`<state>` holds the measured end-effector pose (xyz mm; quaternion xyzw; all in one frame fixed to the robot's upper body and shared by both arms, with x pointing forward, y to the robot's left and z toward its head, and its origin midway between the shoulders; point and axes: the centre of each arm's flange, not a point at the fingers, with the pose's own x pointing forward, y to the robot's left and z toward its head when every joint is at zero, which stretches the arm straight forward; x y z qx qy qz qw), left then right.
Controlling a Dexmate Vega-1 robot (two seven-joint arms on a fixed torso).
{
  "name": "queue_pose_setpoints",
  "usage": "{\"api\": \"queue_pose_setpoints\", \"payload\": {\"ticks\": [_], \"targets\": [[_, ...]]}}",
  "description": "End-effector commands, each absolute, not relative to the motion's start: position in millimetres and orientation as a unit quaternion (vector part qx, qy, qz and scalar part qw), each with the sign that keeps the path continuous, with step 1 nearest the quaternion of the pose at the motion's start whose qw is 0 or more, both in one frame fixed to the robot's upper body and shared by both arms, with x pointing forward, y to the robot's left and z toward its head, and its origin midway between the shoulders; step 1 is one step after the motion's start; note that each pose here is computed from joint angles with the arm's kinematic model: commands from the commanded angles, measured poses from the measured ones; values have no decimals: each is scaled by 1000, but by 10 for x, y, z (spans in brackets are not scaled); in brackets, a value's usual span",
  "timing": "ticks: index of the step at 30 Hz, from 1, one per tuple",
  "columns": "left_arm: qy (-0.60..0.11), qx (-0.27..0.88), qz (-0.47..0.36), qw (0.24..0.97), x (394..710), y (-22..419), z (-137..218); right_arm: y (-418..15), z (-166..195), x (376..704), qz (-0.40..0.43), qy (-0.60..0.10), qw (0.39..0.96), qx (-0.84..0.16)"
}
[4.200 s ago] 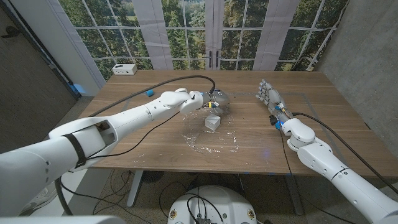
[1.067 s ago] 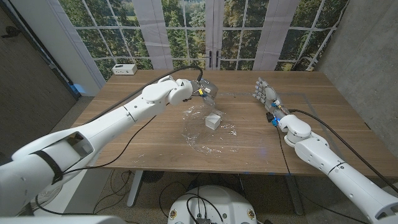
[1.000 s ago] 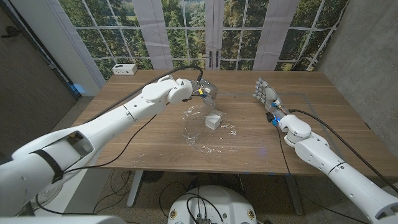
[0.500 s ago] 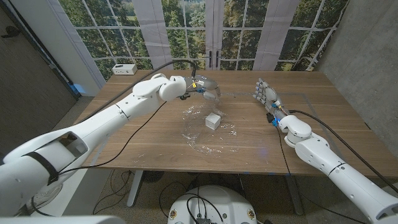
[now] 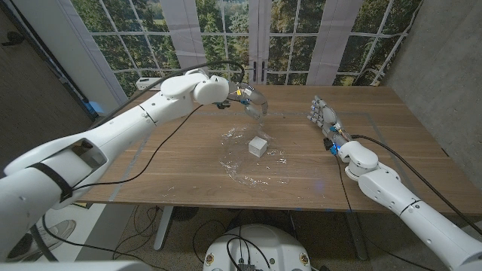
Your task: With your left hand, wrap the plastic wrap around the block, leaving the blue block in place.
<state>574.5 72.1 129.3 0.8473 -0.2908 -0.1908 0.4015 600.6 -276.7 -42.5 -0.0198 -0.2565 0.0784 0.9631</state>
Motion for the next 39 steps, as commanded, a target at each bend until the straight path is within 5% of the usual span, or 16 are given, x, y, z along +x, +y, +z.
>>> {"api": "queue_pose_setpoints", "payload": {"ticks": [1, 22, 39], "targets": [[-275, 884, -173, 335, 5657, 652, 1422, -2779, -461, 5957, 71, -257, 964, -16], [-204, 914, -217, 276, 5836, 547, 1277, -2763, -439, 6001, 67, -258, 964, -12], [-222, 911, -222, 267, 5986, 480, 1070, -2761, -435, 6019, 68, -256, 964, -13]]}}
